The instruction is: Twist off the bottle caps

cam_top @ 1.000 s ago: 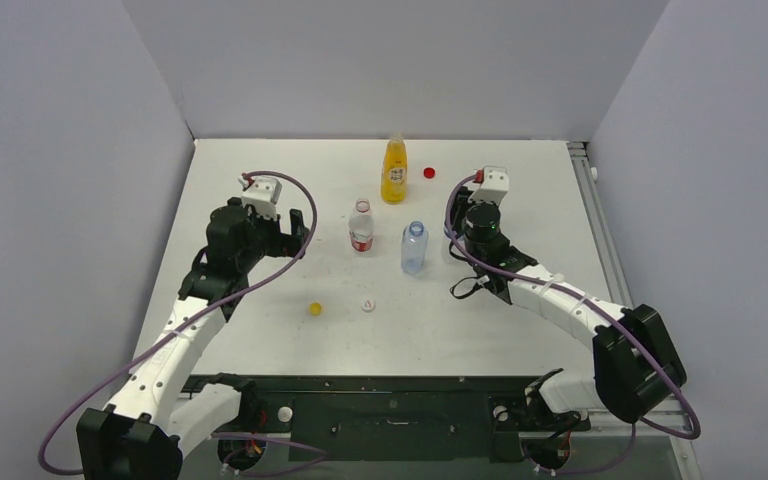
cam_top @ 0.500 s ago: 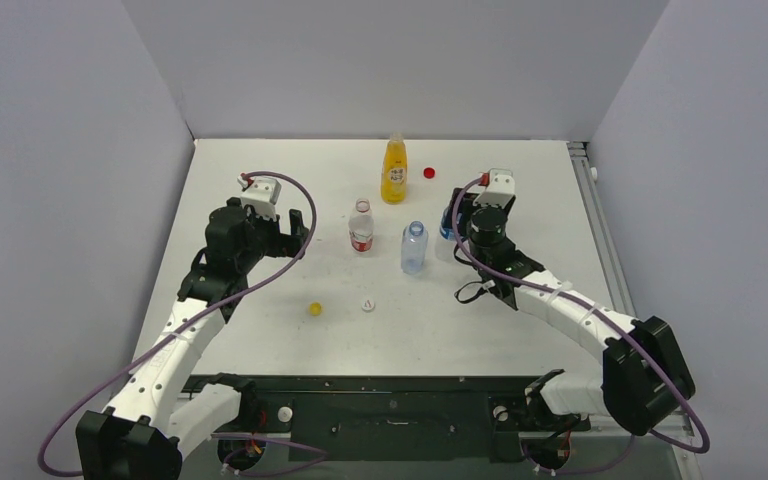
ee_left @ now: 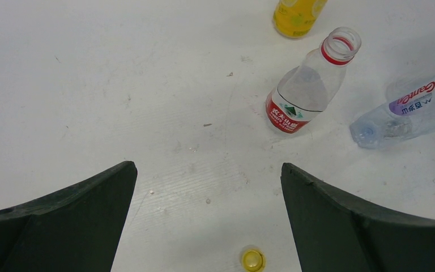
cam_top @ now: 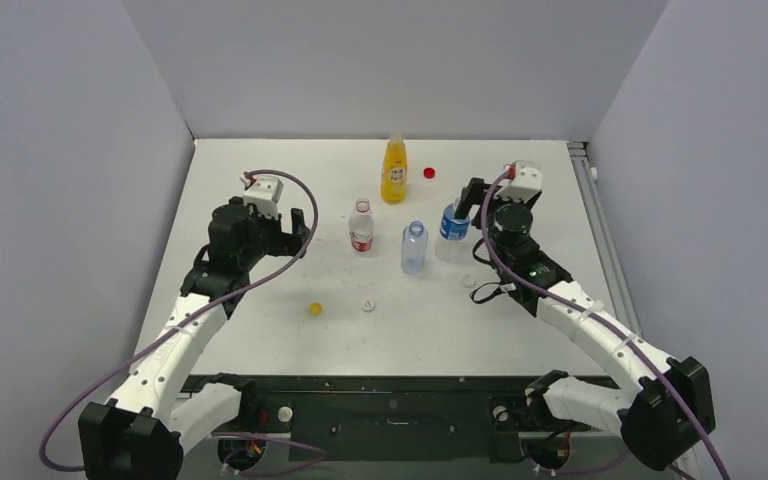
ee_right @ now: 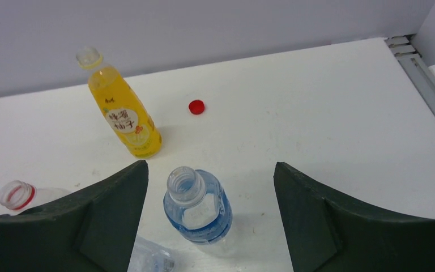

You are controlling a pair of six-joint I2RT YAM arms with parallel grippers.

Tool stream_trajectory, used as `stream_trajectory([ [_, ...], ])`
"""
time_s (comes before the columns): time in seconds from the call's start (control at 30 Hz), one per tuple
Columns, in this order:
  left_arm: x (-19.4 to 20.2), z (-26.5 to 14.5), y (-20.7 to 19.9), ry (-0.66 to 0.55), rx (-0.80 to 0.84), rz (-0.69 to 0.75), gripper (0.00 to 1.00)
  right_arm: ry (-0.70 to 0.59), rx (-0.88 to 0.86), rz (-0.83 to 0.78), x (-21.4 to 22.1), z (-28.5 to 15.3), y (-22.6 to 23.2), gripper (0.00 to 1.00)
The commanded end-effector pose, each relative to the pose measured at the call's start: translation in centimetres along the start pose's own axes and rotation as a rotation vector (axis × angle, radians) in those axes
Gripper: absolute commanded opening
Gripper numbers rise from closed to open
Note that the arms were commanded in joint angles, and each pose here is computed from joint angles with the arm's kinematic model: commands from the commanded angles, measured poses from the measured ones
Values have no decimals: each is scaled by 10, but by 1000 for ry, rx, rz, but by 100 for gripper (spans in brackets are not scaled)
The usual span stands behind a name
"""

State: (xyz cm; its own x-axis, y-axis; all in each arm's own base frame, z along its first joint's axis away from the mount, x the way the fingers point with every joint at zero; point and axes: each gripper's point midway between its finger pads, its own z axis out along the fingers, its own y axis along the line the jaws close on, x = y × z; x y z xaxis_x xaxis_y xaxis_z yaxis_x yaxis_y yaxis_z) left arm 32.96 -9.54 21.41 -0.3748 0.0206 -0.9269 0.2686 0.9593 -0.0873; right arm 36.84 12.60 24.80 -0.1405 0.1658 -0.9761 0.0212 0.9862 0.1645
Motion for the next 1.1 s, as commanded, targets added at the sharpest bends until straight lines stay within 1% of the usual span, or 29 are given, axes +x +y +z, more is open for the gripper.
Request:
stream_trajectory([
  [0.0, -28, 12, 7, -60, -27, -4, 97, -114, 61, 108, -65, -10, -22, 77],
  [0.07, -25, 18, 12, -39, -35, -1, 97, -112, 116, 127, -71, -10, -42, 77],
  [0.17, -22, 27, 23, -15, -52, 17, 97, -125, 241, 184, -78, -8, -86, 78],
  [0.2, -20, 31, 26, -9, -55, 24, 97, -112, 270, 191, -76, -9, -96, 78],
  [0.27, -16, 37, 34, 0, -55, 13, 97, -106, 401, 236, -73, -8, -142, 78],
  [0.3, -15, 39, 42, 4, -69, 3, 97, -115, 464, 265, -71, -9, -157, 79],
  [0.33, -8, 43, 49, 15, -73, -14, 97, -122, 564, 276, -65, -13, -185, 79],
  [0.37, -3, 46, 53, 25, -74, -24, 97, -137, 601, 302, -61, -14, -196, 80],
  [0.4, 2, 48, 60, 25, -78, -38, 97, -179, 643, 350, -55, -14, -216, 81],
  [0.43, 15, 50, 63, 36, -79, -46, 97, -171, 674, 375, -31, -15, -229, 81],
  [0.47, 13, 53, 68, 7, -78, -41, 97, -252, 697, 461, -35, -15, -244, 82],
  [0.5, 27, 54, 70, 20, -80, -45, 97, -262, 715, 491, -19, -15, -253, 82],
  [0.53, 22, 57, 75, -24, -85, -39, 97, -276, 733, 527, -13, -17, -262, 82],
  [0.57, 37, 58, 76, -11, -86, -47, 97, -262, 741, 518, 0, -16, -267, 82],
  [0.6, 32, 61, 76, -57, -83, -44, 97, -229, 755, 460, 7, -16, -270, 82],
  [0.67, 41, 65, 79, -92, -88, -42, 97, -170, 775, 388, 24, -14, -271, 83],
  [0.73, 49, 67, 87, -130, -115, -52, 97, -144, 805, 313, 37, -16, -271, 83],
  [0.77, 55, 68, 91, -149, -123, -54, 97, -165, 800, 295, 42, -18, -270, 83],
  [0.8, 59, 68, 93, -153, -126, -50, 97, -165, 790, 234, 44, -20, -265, 83],
  [0.83, 66, 70, 95, -157, -128, -42, 97, -205, 757, 216, 46, -20, -256, 83],
  [0.87, 70, 71, 96, -163, -132, -35, 97, -194, 745, 148, 47, -22, -254, 84],
  [0.97, 80, 69, 101, -234, -139, -34, 97, -154, 702, 58, 57, -17, -241, 84],
  [1.0, 82, 69, 102, -231, -139, -35, 97, -135, 698, 38, 68, -20, -240, 85],
  [1.03, 84, 67, 102, -225, -138, -37, 97, -157, 674, 20, 67, -19, -234, 85],
  [1.07, 88, 66, 101, -220, -139, -40, 97, -137, 668, 1, 82, -24, -234, 85],
])
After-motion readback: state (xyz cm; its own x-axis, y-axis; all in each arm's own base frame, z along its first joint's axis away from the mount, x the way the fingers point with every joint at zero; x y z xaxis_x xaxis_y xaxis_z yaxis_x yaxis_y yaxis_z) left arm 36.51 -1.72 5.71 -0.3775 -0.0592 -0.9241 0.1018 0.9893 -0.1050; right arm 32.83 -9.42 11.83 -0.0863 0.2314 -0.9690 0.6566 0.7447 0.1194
